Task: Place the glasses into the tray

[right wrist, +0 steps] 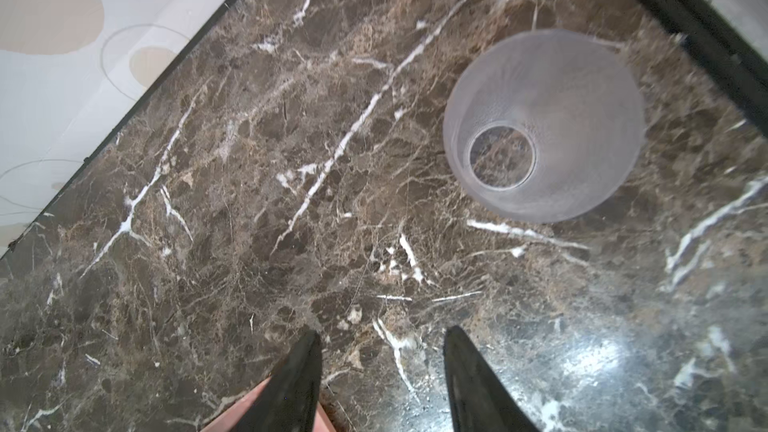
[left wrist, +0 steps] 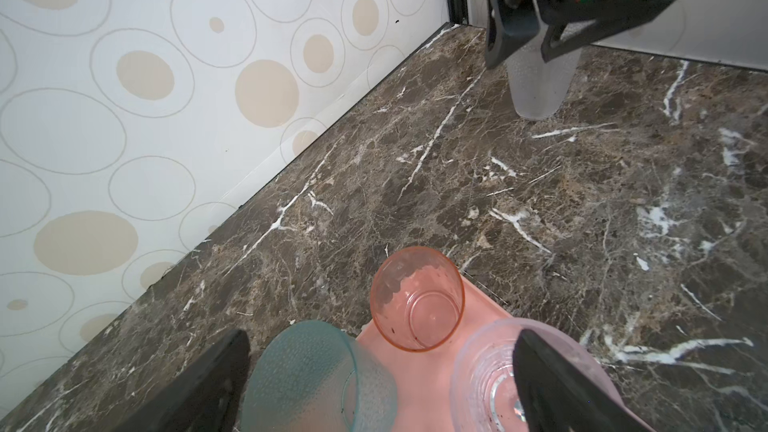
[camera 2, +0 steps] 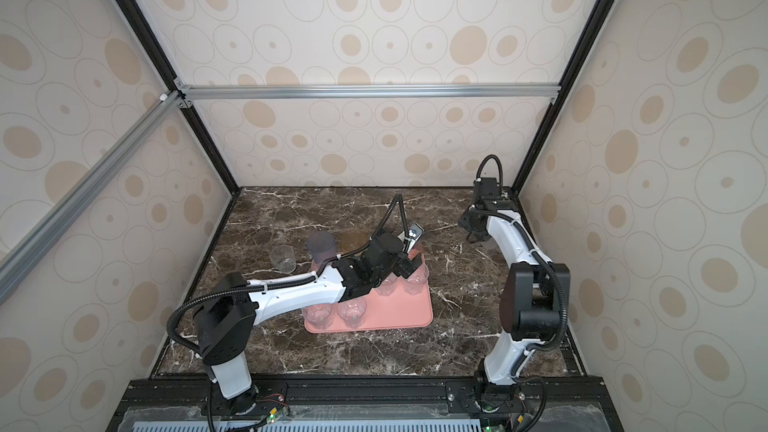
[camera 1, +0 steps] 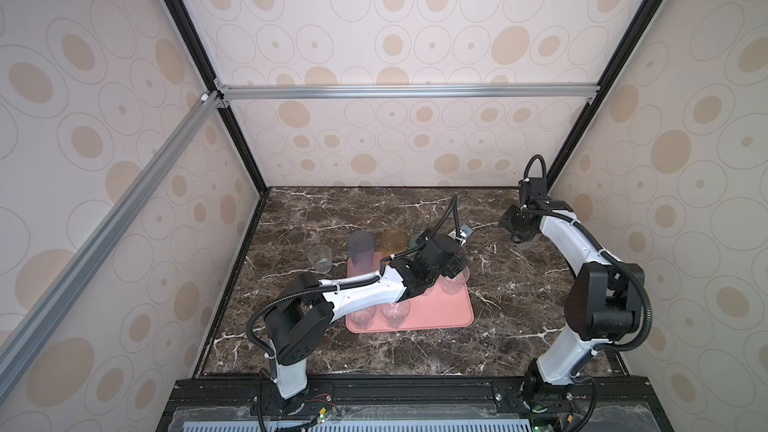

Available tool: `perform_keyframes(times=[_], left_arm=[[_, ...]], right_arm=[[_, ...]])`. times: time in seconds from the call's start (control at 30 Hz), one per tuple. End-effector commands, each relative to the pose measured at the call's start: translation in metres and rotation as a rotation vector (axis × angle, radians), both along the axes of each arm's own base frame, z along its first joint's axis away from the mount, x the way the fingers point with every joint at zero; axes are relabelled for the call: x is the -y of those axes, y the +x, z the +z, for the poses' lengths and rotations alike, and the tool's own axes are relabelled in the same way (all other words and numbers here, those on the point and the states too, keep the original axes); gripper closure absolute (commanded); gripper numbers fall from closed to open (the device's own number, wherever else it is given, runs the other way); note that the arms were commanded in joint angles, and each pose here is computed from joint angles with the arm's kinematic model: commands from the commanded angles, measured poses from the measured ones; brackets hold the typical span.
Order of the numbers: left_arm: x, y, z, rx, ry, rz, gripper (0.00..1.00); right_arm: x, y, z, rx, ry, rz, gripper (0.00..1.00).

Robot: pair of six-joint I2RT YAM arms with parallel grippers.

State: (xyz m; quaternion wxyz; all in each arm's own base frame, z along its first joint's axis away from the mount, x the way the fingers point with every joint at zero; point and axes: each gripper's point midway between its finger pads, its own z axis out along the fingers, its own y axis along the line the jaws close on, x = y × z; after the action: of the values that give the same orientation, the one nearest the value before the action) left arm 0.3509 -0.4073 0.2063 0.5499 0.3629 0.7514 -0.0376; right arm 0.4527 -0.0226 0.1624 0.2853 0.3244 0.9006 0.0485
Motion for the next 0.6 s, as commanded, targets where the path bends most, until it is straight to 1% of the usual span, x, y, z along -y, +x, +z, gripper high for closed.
perform_keyframes(times=[0.0,0.13,0.33,0.57], left_arm=[[-0.001,0.004,0.018,0.058,0.019,0.005,0.01],[0.001,0.004,0.015,0.051,0.02,0.0,0.01],[0.005,0.003,0.007,0.024,0.006,-0.012,0.01],[0.002,0.003,0.0,0.015,0.018,-0.003,0.01]], right_arm=[[0.018,0.006,0.009,-0.018,-0.088,-0.013,0.49],[0.034,0.012,0.007,-0.07,-0.168,-0.008,0.48],[0.046,0.023,-0.006,-0.182,-0.232,0.018,0.47],[0.048,0.031,-0.035,-0.231,-0.231,0.029,0.52]])
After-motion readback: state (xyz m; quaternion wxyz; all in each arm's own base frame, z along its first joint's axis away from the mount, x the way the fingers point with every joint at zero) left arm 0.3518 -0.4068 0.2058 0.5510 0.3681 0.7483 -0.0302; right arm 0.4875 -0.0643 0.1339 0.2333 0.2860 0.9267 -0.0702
